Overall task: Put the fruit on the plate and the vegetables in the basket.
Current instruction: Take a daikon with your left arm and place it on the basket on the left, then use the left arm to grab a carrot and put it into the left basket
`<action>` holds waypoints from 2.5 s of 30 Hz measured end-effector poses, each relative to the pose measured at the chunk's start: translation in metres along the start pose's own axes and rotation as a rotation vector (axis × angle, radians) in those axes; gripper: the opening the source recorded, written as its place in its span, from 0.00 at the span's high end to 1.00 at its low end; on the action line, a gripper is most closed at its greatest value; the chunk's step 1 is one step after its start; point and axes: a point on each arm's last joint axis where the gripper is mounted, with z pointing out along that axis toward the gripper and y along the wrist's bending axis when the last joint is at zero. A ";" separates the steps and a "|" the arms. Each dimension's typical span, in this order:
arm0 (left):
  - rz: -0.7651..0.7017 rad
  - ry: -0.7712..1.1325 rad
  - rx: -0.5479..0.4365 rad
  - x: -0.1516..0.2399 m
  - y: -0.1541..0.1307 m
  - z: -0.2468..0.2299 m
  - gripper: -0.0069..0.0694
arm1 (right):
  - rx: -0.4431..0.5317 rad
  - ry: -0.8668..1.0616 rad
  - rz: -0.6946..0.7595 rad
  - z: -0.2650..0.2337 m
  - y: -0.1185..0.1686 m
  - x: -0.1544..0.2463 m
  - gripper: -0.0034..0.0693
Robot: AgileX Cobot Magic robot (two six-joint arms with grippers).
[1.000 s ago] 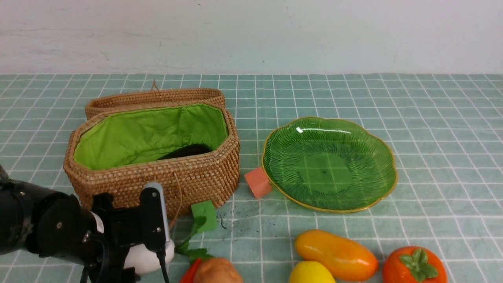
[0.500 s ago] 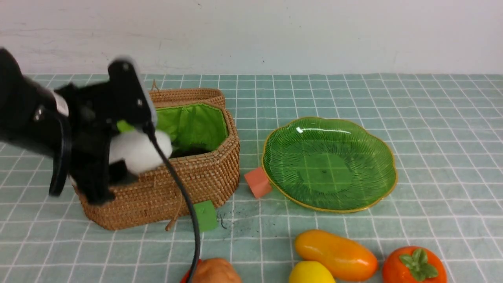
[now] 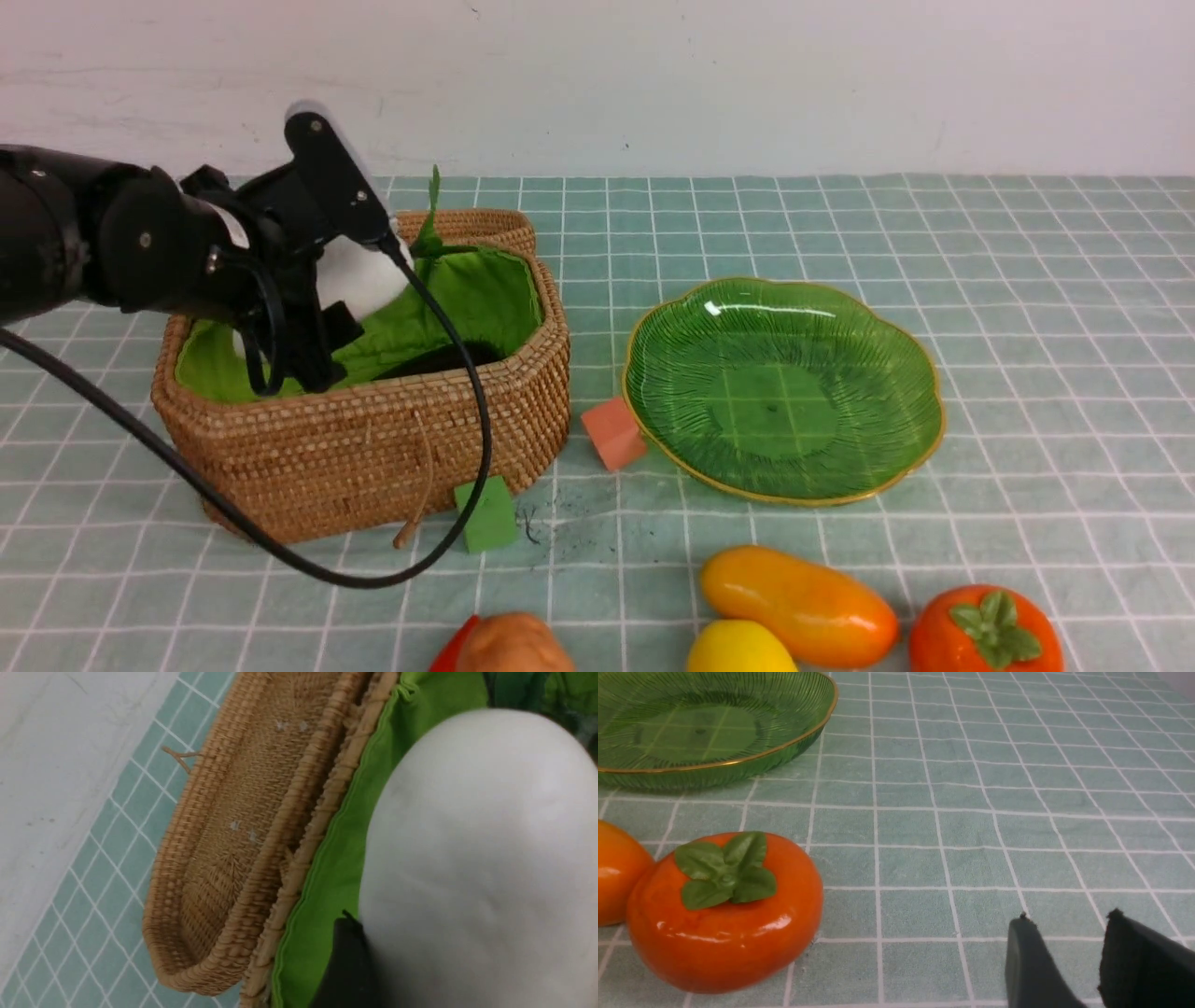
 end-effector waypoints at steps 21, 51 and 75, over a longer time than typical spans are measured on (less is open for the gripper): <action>-0.595 0.444 0.580 0.009 -0.065 -0.121 0.15 | 0.000 0.000 0.000 0.000 0.000 0.000 0.62; -0.607 0.778 0.629 0.033 -0.181 -0.034 0.47 | 0.000 0.000 0.000 0.000 0.000 0.000 0.62; -0.033 0.173 -0.044 -0.052 -0.002 -0.033 0.47 | 0.000 0.000 0.000 0.000 0.000 0.000 0.62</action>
